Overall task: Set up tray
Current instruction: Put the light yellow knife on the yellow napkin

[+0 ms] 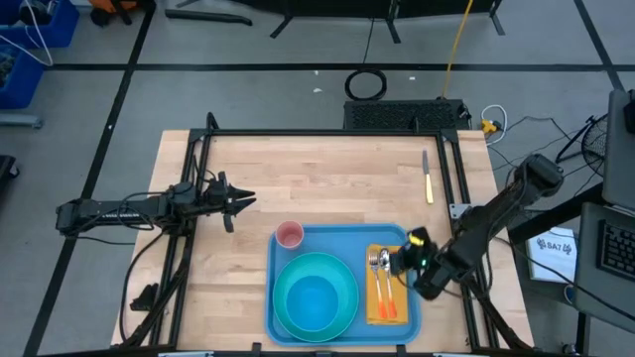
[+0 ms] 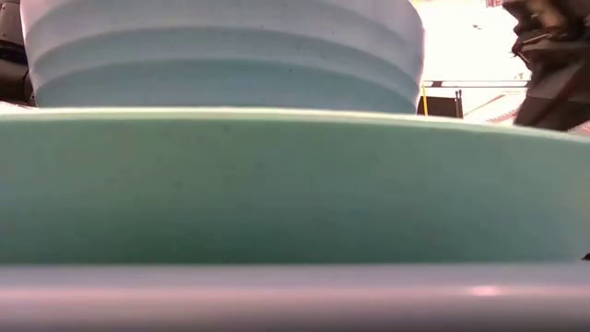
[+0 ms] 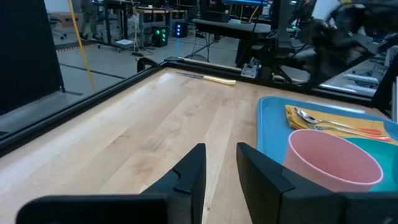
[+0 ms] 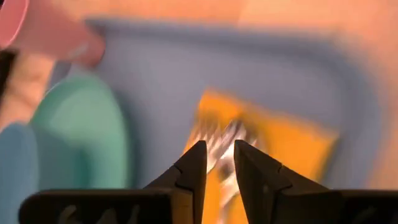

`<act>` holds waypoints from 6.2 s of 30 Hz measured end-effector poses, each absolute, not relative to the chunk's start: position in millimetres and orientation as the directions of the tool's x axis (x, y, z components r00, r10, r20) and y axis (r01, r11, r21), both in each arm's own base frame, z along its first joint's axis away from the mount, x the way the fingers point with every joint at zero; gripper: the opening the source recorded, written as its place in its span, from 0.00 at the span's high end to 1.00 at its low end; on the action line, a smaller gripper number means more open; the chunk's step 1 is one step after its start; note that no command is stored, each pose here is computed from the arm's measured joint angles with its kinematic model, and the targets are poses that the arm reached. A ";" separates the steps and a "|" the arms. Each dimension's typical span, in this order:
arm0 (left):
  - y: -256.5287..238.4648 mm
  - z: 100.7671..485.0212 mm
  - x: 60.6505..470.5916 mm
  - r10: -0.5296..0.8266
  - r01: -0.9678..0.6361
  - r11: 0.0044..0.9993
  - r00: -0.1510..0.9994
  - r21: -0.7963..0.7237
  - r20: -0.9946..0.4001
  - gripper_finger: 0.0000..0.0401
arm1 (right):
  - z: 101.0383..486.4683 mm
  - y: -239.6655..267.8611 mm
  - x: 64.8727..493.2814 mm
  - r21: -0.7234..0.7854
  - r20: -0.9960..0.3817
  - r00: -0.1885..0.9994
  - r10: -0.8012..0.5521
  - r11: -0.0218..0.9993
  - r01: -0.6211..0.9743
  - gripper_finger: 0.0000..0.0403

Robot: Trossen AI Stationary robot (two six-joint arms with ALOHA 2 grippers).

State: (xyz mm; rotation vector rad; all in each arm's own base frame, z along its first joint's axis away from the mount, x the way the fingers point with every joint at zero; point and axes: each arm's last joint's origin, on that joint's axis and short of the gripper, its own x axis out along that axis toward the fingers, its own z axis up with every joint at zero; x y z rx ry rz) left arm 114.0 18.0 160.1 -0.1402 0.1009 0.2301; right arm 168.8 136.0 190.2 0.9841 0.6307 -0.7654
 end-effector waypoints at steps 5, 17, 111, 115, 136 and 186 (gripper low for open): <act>18.0 160.2 114.0 0.220 -0.234 0.964 0.969 -0.127 -0.114 0.77 | 208.3 87.7 154.8 0.271 -0.815 0.423 -0.397 0.384 0.883 0.82; 18.0 160.3 114.0 0.220 -0.234 0.964 0.969 -0.127 -0.114 0.77 | 234.3 -16.4 120.7 -0.114 -0.864 0.051 -0.502 0.292 0.950 0.82; 18.0 160.1 114.0 0.220 -0.234 0.964 0.969 -0.127 -0.115 0.77 | 187.0 -1.7 115.9 0.505 -0.852 0.523 0.017 0.286 0.814 0.87; 18.0 160.2 114.0 0.220 -0.234 0.964 0.969 -0.127 -0.114 0.77 | 186.8 23.5 114.9 0.522 -0.851 0.518 0.083 0.246 0.817 0.87; 18.0 160.1 114.0 0.220 -0.234 0.964 0.969 -0.127 -0.114 0.77 | 230.3 128.4 162.1 0.518 -0.851 0.520 0.079 0.295 0.803 0.87; 18.0 160.2 114.0 0.220 -0.234 0.964 0.969 -0.127 -0.114 0.77 | 183.7 211.1 205.2 0.101 -0.995 0.099 0.027 0.099 0.990 0.87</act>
